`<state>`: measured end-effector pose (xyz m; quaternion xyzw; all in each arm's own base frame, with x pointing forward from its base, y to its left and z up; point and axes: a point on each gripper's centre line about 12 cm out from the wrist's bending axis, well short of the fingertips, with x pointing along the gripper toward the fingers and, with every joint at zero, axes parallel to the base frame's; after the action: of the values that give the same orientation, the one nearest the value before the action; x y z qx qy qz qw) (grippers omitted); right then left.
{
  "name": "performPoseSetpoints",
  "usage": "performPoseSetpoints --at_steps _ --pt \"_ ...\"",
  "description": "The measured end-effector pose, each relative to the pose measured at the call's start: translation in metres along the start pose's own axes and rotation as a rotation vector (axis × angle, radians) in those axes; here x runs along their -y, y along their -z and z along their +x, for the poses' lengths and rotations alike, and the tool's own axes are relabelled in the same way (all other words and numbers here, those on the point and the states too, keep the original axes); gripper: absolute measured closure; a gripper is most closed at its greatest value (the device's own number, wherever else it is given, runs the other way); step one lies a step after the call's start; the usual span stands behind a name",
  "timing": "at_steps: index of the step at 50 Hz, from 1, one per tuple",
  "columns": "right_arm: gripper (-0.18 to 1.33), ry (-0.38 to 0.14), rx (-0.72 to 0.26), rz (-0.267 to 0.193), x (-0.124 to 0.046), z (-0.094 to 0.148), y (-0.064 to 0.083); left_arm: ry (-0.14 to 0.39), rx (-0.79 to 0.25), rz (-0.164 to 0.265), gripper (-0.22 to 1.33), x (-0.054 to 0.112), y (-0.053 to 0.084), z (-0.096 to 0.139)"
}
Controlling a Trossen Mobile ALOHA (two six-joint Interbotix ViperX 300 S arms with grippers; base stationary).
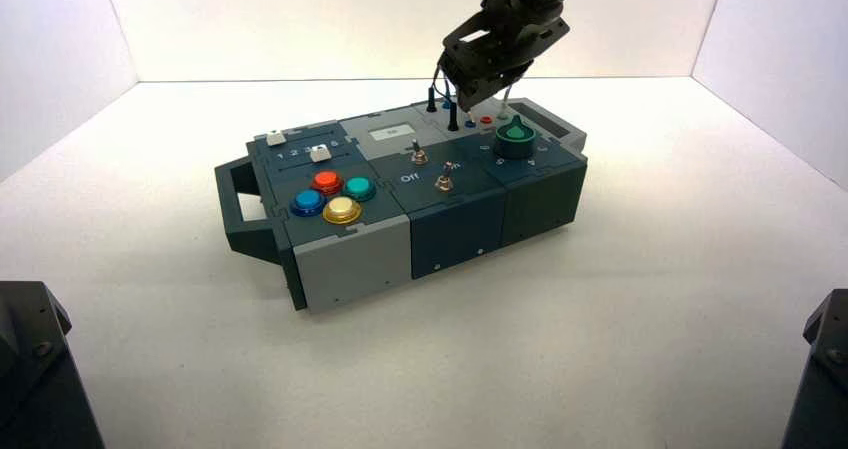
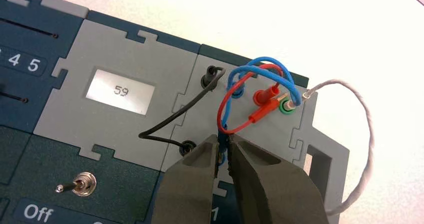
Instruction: Insert the blue wire.
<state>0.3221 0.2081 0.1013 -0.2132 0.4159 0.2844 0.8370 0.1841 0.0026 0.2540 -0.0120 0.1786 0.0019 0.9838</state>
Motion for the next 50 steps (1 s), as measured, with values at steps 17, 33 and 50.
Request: performPoseSetpoints --at_steps 17,33,50 --pt "1.08 -0.001 0.005 0.002 -0.0003 -0.0006 -0.0017 0.0 0.0 0.0 1.27 0.0 0.0 0.0" --pt "1.08 -0.002 0.003 0.009 -0.0005 -0.0002 -0.0014 0.0 0.002 0.0 1.27 0.0 -0.0002 -0.0003" --pt "1.08 -0.003 0.003 0.015 -0.0008 0.0013 -0.0004 0.0 0.0 0.001 1.27 0.0 0.0 0.0"
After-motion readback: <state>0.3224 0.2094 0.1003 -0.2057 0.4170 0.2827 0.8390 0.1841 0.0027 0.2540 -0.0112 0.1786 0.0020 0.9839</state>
